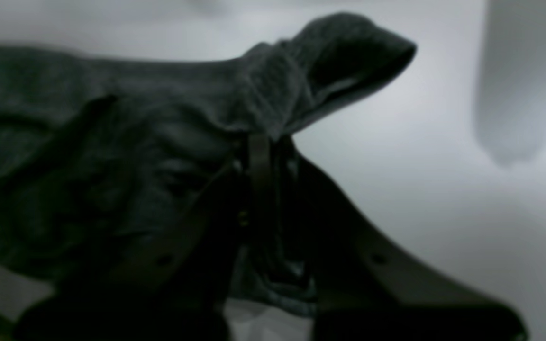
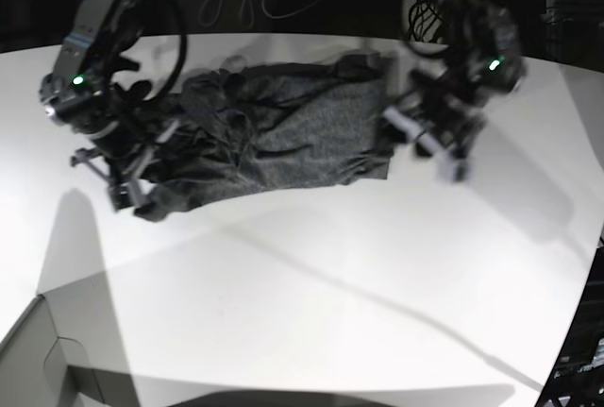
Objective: Layout the t-shirt on the table in an organized manner, then fold the t-shirt properly
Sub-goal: 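Fold the bundle end with the right gripper toward the left gripper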
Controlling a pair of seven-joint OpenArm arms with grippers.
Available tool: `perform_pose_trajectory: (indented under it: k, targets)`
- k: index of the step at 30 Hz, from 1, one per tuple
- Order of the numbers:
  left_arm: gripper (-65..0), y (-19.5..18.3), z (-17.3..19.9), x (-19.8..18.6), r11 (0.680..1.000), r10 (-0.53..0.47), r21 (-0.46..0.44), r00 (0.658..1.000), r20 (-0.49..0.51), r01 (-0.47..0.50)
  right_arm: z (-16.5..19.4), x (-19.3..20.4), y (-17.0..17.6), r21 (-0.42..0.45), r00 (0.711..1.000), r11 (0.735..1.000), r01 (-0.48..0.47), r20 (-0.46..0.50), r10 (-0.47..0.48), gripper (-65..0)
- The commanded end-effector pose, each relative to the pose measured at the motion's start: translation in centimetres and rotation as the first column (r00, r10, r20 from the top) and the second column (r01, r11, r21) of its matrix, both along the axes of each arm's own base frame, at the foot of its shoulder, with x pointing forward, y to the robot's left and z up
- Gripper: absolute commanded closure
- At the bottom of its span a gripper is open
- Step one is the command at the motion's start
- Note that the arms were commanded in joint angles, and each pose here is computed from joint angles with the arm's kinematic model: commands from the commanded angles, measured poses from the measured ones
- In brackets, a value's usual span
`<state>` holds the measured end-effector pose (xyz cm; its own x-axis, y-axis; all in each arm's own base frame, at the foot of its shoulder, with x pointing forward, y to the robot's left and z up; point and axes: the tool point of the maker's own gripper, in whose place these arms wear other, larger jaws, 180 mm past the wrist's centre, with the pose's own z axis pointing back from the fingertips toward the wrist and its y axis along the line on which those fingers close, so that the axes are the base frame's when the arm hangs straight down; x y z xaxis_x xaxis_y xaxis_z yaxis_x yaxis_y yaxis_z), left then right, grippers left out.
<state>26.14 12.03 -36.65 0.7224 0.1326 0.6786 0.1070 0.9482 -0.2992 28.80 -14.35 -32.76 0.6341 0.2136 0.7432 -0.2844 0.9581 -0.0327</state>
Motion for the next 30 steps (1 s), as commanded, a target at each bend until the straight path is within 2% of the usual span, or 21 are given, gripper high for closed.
perform_pose_trajectory:
  k: [1,5,8,11,13,17,19,26,30]
  targets:
    - [-34.5,1.2,0.8,0.2,1.0,0.023,0.007,0.999,0.024,-0.023,1.5,0.6,0.8,0.017,0.998,1.0,-0.018,0.061,0.017,0.0]
    - [-18.4,5.8,-0.4,-2.3,0.99,0.127,0.064,0.99,-0.056,-0.123,1.4,0.4,2.4,0.026,0.996,0.998,-0.062,0.058,0.061,0.0]
    - [-0.1,7.3,-1.0,-2.8,0.983,0.173,0.075,0.981,-0.089,-0.167,1.4,0.4,2.9,0.03,0.996,0.997,-0.072,0.055,0.07,0.0]
    - [-1.4,6.8,-2.4,-2.9,0.984,0.175,0.044,0.976,-0.132,-0.17,1.5,0.4,3.6,0.052,0.996,0.996,-0.071,0.06,0.068,0.0]
    - [0.0,5.2,-3.4,-2.4,0.989,0.148,0.021,0.976,-0.159,-0.147,1.8,0.5,3.9,0.055,0.995,0.995,-0.079,0.066,0.075,0.0]
    - [0.0,2.7,-6.0,-1.8,0.997,0.077,0.033,0.972,-0.224,-0.072,2.2,0.6,6.2,0.063,0.986,0.987,-0.149,0.082,0.143,0.0]
    - [0.0,1.8,-6.7,-1.4,0.998,0.051,0.051,0.969,-0.242,-0.04,2.5,0.3,7.9,0.094,0.978,0.977,-0.194,0.093,0.185,0.0]
    - [0.0,1.1,-7.3,-1.1,0.997,0.045,0.076,0.965,-0.259,-0.026,4.3,-0.5,13.1,0.175,0.935,0.922,-0.344,0.157,0.319,0.0]
    - [0.0,1.2,-7.4,-1.3,0.997,0.044,0.08,0.962,-0.27,-0.023,5.2,-1.6,17.4,0.189,0.881,0.864,-0.466,0.189,0.434,0.0]
